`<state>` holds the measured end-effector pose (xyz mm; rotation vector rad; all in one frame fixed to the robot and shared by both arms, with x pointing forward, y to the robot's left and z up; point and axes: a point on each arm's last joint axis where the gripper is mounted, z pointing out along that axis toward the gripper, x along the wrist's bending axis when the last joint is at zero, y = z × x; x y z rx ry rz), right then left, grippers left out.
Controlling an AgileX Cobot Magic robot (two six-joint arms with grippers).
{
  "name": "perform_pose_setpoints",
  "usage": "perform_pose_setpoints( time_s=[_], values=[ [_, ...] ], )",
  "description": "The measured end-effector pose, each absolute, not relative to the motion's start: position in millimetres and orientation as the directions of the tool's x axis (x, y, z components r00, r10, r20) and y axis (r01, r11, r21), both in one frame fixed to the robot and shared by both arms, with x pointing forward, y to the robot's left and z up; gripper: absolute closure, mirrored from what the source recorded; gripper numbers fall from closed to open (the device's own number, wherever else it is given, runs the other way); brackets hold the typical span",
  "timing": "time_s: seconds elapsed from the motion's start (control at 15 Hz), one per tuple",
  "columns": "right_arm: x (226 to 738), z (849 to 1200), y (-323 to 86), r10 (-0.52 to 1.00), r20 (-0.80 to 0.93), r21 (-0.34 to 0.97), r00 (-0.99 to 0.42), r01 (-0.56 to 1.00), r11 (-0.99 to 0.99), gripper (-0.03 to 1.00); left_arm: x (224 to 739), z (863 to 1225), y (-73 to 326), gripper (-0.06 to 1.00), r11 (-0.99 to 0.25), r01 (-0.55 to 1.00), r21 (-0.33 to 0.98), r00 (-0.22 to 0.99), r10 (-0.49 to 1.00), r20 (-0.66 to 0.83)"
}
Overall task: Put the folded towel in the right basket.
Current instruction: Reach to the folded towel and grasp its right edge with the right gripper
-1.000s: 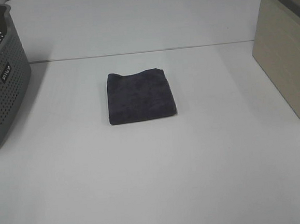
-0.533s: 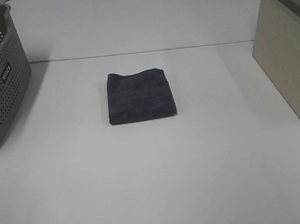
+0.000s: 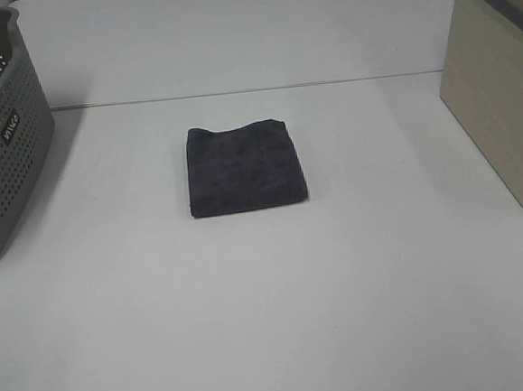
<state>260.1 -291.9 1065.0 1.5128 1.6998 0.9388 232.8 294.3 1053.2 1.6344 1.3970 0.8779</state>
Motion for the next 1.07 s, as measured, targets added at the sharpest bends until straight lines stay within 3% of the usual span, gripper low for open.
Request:
perform_pose_setpoints(
  time_s=[0.33, 0.53, 0.8, 1.07],
  values=[
    [342, 1102, -287, 0.993, 0.057, 0.841, -0.107, 0.540, 0.010, 0.30, 233, 1053, 294, -0.03, -0.074, 0.436, 0.897, 0.151, 0.989, 0.008],
    [408, 1120, -280, 0.980, 0.084, 0.794, -0.180, 0.606, 0.043, 0.30, 233, 1053, 294, -0.03, -0.074, 0.436, 0.897, 0.151, 0.989, 0.008],
    [510, 1115, -266, 0.953, 0.152, 0.716, -0.263, 0.694, 0.077, 0.30, 233, 1053, 294, -0.03, -0.074, 0.436, 0.897, 0.151, 0.989, 0.008],
    [584, 1073, -223, 0.921, 0.175, 0.616, -0.349, 0.768, 0.174, 0.30, 233, 1053, 294, -0.03, -0.074, 0.436, 0.897, 0.151, 0.989, 0.008]
  ],
)
